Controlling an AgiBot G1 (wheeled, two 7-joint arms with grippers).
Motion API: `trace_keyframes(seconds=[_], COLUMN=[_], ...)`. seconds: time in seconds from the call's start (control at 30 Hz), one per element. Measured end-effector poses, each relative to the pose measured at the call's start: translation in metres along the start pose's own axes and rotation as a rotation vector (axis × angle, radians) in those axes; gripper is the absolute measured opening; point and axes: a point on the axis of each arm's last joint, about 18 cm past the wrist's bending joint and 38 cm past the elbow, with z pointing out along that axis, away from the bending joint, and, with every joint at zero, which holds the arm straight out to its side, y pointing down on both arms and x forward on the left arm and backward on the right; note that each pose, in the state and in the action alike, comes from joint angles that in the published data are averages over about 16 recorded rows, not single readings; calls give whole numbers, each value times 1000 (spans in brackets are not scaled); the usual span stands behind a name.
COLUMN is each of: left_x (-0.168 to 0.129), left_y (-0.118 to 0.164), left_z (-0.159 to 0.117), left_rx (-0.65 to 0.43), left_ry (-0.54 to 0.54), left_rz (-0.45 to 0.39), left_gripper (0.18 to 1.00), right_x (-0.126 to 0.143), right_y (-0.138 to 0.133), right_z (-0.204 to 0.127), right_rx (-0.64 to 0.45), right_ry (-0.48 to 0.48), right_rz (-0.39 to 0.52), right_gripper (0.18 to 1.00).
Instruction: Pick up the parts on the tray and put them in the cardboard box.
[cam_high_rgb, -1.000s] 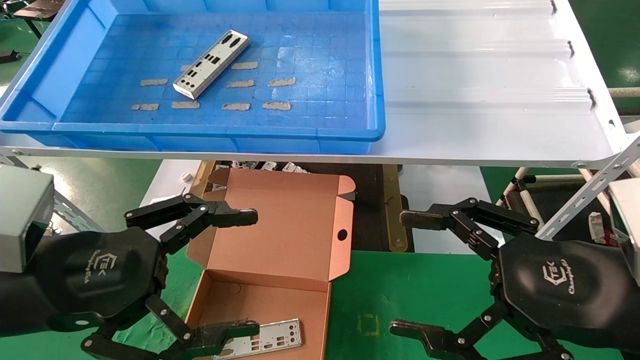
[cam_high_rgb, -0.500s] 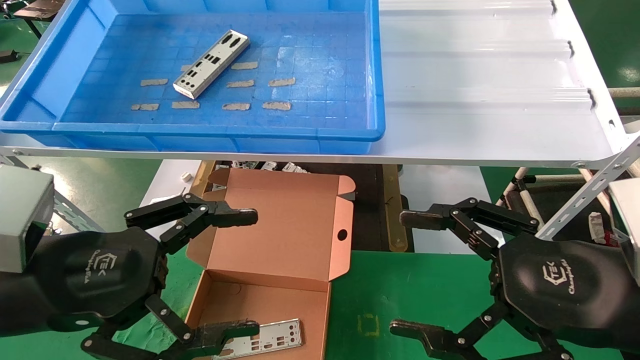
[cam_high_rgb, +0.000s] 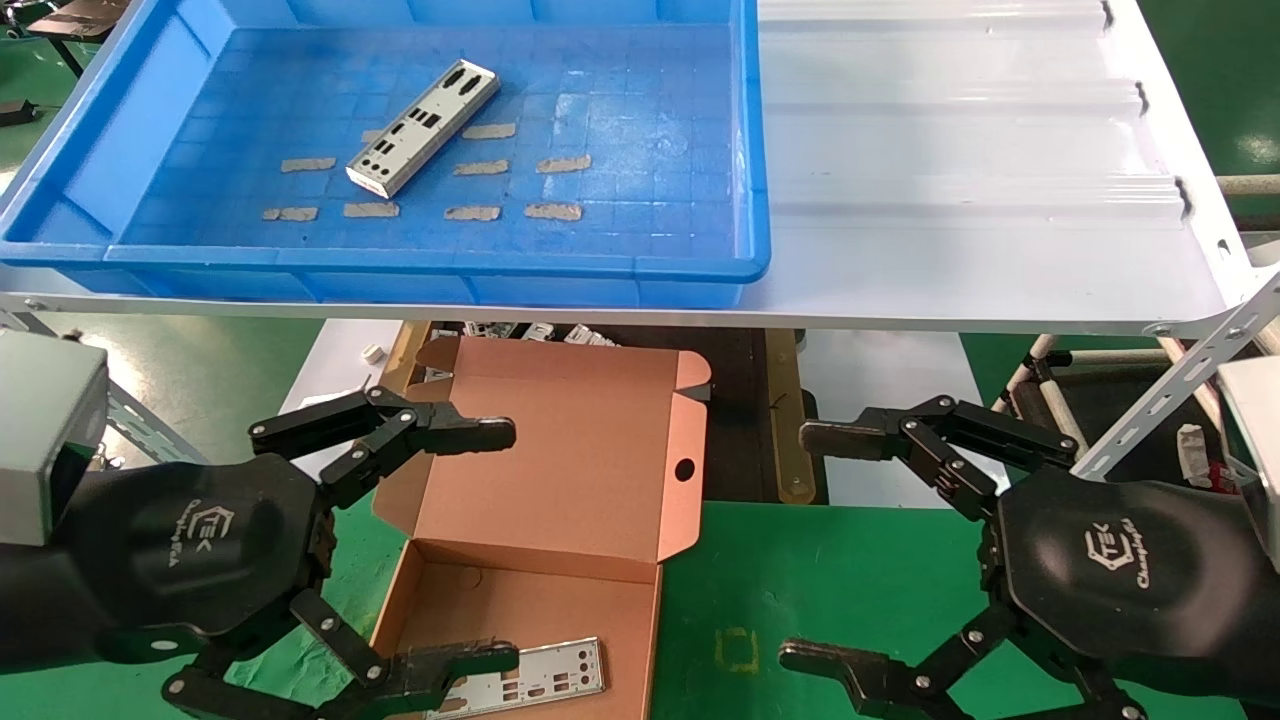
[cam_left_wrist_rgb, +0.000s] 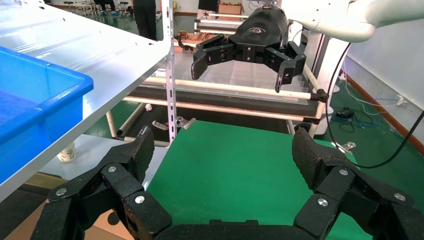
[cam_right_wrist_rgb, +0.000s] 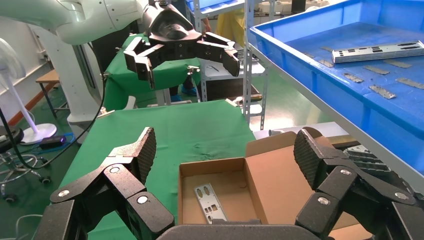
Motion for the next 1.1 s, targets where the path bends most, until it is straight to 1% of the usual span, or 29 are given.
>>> trace_keyframes(seconds=[1.1], left_x=[0], left_y=[0], left_z=[0], left_rx=[0], left_ry=[0], left_rz=[0], left_gripper=[1000], right_x=[0], right_y=[0], right_z=[0], right_rx=[0], right_ry=[0], right_rz=[0], right_gripper=[1000])
